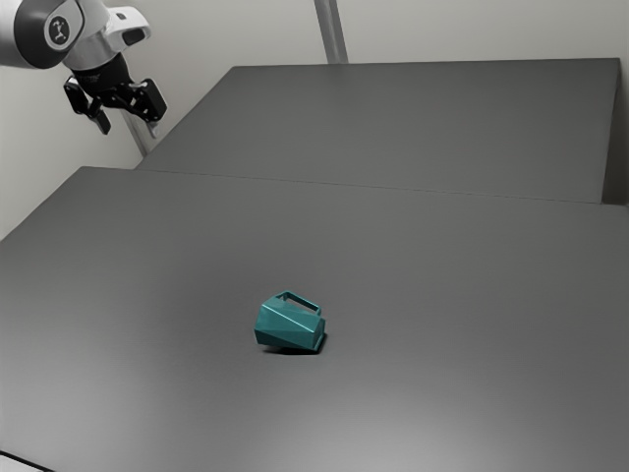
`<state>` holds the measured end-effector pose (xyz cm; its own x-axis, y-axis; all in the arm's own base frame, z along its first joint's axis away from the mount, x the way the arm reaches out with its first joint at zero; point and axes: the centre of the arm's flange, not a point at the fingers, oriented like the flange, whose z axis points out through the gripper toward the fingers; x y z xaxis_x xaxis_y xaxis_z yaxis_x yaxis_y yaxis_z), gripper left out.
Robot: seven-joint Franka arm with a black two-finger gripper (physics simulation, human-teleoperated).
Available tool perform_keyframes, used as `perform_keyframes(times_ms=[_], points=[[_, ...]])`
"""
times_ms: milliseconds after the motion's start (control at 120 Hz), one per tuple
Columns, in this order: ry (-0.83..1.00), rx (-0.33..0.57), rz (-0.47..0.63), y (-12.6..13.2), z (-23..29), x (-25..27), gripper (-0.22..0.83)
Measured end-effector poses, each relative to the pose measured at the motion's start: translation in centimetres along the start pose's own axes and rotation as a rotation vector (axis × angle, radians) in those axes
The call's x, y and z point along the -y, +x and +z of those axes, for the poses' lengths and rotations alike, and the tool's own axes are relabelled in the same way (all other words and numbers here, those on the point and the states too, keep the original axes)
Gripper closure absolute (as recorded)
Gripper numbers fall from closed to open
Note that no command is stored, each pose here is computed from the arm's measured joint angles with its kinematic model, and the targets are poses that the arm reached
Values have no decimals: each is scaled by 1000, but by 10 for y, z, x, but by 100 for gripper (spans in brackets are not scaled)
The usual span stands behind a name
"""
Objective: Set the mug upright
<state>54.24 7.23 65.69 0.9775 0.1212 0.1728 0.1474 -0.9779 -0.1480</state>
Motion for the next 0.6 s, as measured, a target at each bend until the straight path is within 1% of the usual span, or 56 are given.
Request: perform_keyframes(times_ms=[308, 433, 508, 600], points=[[-7, 6, 13, 1, 8, 0, 0], [-51, 53, 2, 12, 41, -5, 0], [-130, 86, -22, 18, 62, -12, 0], [-235, 146, -64, 22, 95, -20, 0]])
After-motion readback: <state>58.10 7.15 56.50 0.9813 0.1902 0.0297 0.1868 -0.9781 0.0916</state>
